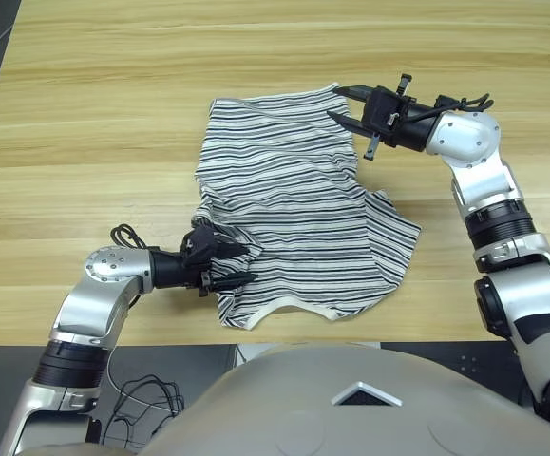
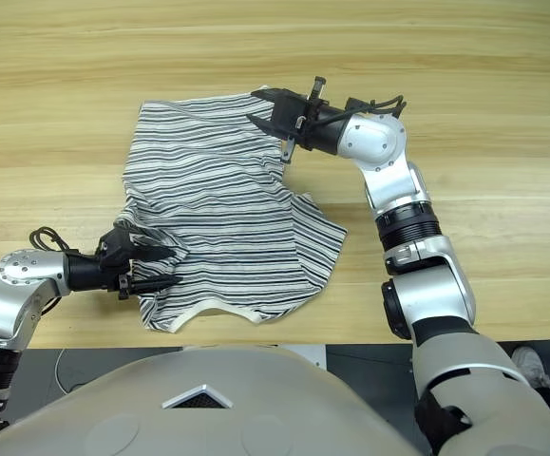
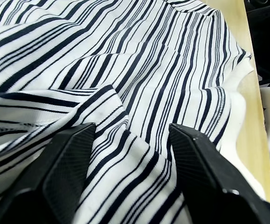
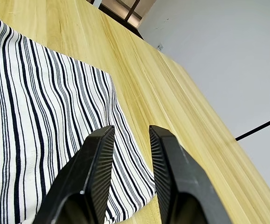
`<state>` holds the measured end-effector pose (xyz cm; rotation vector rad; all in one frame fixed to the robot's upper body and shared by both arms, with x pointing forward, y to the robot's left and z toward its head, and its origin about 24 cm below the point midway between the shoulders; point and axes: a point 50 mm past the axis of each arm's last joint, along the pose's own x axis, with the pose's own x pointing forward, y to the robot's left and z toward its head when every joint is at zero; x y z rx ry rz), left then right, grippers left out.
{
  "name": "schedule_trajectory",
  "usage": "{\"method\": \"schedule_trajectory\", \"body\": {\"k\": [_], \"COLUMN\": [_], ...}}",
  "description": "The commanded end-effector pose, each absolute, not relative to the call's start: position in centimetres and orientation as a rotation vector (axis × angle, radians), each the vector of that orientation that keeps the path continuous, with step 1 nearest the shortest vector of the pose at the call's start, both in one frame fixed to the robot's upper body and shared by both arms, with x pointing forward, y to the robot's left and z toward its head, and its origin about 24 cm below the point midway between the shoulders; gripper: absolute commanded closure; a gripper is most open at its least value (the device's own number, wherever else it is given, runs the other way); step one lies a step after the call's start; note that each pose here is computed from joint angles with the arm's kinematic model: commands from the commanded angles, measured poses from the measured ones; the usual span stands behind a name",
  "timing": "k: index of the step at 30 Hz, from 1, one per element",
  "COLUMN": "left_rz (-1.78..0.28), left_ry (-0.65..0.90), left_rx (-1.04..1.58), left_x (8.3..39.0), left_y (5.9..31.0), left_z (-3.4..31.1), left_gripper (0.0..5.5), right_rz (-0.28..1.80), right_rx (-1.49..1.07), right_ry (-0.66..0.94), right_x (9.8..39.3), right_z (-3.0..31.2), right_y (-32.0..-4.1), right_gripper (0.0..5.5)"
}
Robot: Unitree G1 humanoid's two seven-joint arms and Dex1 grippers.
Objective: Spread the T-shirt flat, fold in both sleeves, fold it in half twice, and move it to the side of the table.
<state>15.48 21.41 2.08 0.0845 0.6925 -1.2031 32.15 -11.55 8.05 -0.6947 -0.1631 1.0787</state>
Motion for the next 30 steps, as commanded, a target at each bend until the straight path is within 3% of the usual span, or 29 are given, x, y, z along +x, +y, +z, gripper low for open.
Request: {"method": "schedule_trajectory", "body": {"k": [1, 9, 18, 24, 27, 29, 30], "left_rz": [-1.182, -1.199, -1.192, -1.165, -1.161, -1.150, -1.124], "left_ry": [0.739, 0.725, 0.474, 0.413, 0.342, 0.272, 0.225], "left_rx": [0.206, 0.373, 0.606, 0.678, 0.666, 0.564, 0.485], "left_x": [14.3, 11.9, 12.7, 13.3, 13.4, 13.8, 14.2], "left_y": [21.0, 20.5, 19.6, 19.8, 19.5, 19.7, 20.3], "left_z": [1.2, 0.3, 5.8, 7.4, 9.0, 10.9, 12.0], "left_gripper": [2.56, 2.56, 2.56, 2.56, 2.56, 2.56, 2.56], "right_rz": [1.091, 1.094, 1.090, 1.068, 1.008, 0.911, 0.876], "right_rx": [-0.694, -0.691, -0.691, -0.697, -0.653, -0.558, -0.479], "right_ry": [-0.169, -0.178, -0.203, -0.214, -0.194, -0.092, 0.042], "right_x": [32.0, 31.8, 31.8, 32.1, 33.0, 34.4, 35.0], "right_z": [8.0, 8.1, 8.7, 9.3, 10.3, 11.6, 11.7], "right_y": [-11.3, -11.1, -11.1, -11.5, -12.8, -15.7, -17.9], "right_gripper": [4.14, 4.14, 4.14, 4.14, 4.14, 4.14, 4.14]}}
